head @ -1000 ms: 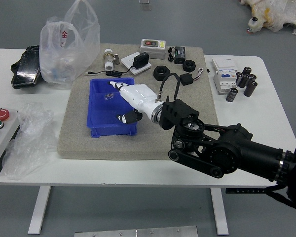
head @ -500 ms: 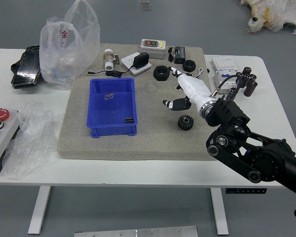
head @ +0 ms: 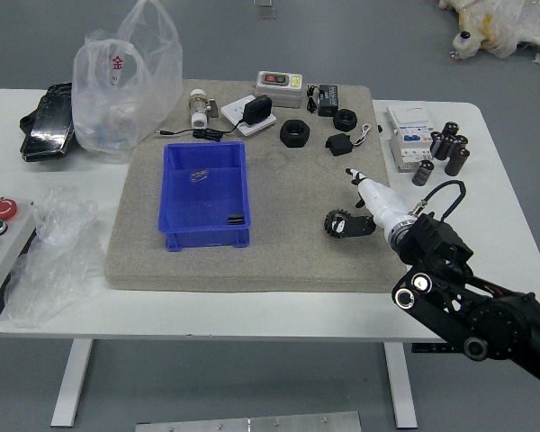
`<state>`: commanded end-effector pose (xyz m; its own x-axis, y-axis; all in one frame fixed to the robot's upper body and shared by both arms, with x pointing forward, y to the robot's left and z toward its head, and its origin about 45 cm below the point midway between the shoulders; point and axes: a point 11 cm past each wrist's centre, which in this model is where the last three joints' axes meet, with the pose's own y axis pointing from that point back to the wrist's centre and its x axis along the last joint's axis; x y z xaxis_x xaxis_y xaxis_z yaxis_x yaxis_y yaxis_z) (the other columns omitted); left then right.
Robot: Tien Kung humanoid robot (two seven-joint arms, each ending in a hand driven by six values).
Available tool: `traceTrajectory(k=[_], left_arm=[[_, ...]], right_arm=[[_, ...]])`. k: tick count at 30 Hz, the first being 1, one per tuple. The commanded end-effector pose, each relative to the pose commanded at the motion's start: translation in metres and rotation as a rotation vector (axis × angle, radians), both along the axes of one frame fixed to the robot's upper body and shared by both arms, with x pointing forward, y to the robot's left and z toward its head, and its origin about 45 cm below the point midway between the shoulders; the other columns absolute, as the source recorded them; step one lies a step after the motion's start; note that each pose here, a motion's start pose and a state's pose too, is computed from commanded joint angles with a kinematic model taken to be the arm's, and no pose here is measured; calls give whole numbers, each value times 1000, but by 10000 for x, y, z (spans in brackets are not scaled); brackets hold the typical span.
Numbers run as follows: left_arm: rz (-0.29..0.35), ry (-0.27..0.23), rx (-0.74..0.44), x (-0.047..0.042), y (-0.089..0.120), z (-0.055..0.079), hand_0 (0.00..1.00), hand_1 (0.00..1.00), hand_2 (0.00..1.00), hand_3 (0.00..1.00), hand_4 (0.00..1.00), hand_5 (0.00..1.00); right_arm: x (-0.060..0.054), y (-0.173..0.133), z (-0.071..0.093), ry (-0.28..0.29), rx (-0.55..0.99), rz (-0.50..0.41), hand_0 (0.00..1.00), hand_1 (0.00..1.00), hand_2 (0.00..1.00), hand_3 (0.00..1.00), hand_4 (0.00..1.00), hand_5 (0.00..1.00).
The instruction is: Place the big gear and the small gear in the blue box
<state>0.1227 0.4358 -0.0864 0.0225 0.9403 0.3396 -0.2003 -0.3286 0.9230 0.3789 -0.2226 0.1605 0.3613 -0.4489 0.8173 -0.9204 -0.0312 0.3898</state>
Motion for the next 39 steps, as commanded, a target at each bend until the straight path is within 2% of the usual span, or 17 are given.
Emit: traceTrajectory(k=[1, 6, 7, 12, 13, 18, 19, 24, 25, 29, 30, 36, 37, 39], left_arm=[[0, 0, 0, 2, 2, 1, 642, 614, 584, 648, 650, 300], [0, 4, 2, -6, 7, 1, 642, 614, 584, 648, 650, 300], [0, 5, 1, -9, 3, -1, 642, 614, 584, 647, 650, 300], [0, 6, -1, -15, -9, -7, 642, 614, 584, 647, 650, 300], [-1, 6, -1, -12, -9, -6, 643, 614, 584, 647, 650, 299], [-3, 2, -2, 0, -12, -4, 643, 614, 584, 647, 650, 299], [-3, 1, -2, 2, -14, -5, 643, 612, 584, 647, 650, 298], [-4, 0, -5, 6, -26, -8, 643, 612, 584, 647, 650, 298], [-4, 0, -5, 8, -27, -8, 643, 614, 584, 647, 650, 298], [-5, -4, -4, 25, -21, -1, 643, 614, 584, 647, 650, 298], [-5, -5, -3, 28, -19, 0, 642, 614, 584, 646, 650, 298], [-6, -3, -3, 33, -14, 4, 642, 614, 584, 646, 650, 298], [-7, -2, -3, 34, -14, 4, 642, 612, 583, 646, 650, 298], [-8, -2, -2, 39, -11, 7, 642, 612, 583, 646, 650, 298]], right_arm=[[-7, -6, 2, 4, 5, 0, 355, 688, 924, 997, 861, 301], [-63, -30, -5, 35, 51, 2, 355, 688, 924, 997, 861, 301], [-71, -33, 0, 37, 60, 2, 354, 683, 921, 982, 880, 334], [-105, -25, -27, 66, 86, 10, 354, 683, 921, 982, 880, 334], [-106, -25, -44, 74, 78, 11, 353, 682, 904, 964, 858, 295], [-96, -15, -105, 101, 17, 23, 353, 682, 904, 964, 858, 295], [-96, -9, -116, 106, 6, 25, 350, 640, 732, 882, 832, 291], [-97, 2, -136, 110, -24, 30, 350, 640, 732, 882, 832, 291], [-97, 5, -136, 109, -26, 30, 315, 532, 478, 633, 501, 124], [-101, 12, -142, 109, -37, 35, 315, 532, 478, 633, 501, 124], [-104, 13, -148, 112, -40, 36, 293, 496, 373, 441, 515, 66], [-111, 20, -170, 122, -51, 43, 293, 496, 373, 441, 515, 66], [-108, 20, -170, 121, -53, 44, 283, 485, 324, 395, 454, 75], [-94, 25, -159, 114, -59, 47, 283, 485, 324, 395, 454, 75]])
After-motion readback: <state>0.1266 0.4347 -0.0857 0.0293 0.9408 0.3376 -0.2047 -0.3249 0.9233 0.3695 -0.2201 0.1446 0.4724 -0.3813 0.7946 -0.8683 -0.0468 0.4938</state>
